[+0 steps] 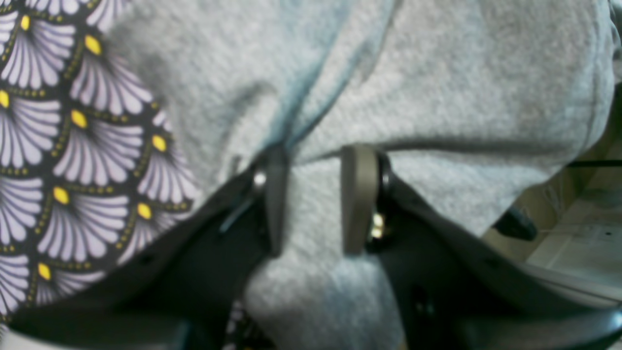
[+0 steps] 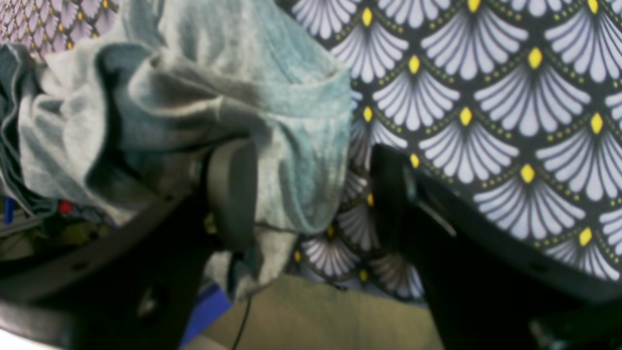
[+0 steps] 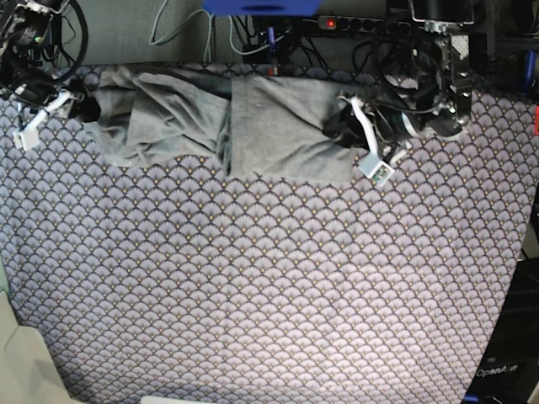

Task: Fold the T-shirt properly
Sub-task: 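Move the right gripper onto the shirt's other end and grasp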

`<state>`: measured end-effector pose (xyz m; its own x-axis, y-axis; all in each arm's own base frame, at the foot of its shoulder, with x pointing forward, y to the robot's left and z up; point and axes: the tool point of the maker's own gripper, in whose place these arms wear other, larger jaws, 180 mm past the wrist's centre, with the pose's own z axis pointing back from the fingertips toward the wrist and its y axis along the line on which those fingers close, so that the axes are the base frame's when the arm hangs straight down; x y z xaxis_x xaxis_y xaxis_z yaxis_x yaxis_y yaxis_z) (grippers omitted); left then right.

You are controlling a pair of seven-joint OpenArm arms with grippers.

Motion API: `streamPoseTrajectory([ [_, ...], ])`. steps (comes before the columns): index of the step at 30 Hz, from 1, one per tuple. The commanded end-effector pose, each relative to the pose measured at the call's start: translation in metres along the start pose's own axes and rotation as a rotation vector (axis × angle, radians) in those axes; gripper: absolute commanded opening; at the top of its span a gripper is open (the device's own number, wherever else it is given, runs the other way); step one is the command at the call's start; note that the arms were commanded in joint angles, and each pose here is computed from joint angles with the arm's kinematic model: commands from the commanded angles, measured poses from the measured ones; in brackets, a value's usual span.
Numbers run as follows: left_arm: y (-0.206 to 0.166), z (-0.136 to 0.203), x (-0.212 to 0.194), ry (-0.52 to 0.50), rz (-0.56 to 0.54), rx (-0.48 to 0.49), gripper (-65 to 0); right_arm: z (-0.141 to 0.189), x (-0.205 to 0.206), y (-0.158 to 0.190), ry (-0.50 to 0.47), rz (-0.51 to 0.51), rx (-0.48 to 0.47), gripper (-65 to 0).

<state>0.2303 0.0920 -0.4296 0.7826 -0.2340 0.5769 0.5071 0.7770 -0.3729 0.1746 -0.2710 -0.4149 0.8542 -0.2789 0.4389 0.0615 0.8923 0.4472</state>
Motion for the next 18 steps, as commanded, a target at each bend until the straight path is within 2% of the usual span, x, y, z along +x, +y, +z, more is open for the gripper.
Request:
streamPoseTrajectory([
  [1, 0.015, 0.005, -0.008, 0.053, -0.010, 0.062, -45.2, 0.003, 0.009, 0.002, -0.030, 0.008, 0.006, -26.8],
  [15, 0.016, 0.005, -0.006, 0.050, -0.012, 0.063, -45.2, -0.009, -0.009, 0.016, -0.015, -0.037, 0.045, -27.2],
  [18, 0.016, 0.005, -0.006, 0.050, -0.012, 0.063, -45.2, -0.016, -0.016, 0.025, 0.003, -0.040, 0.070, -29.2],
])
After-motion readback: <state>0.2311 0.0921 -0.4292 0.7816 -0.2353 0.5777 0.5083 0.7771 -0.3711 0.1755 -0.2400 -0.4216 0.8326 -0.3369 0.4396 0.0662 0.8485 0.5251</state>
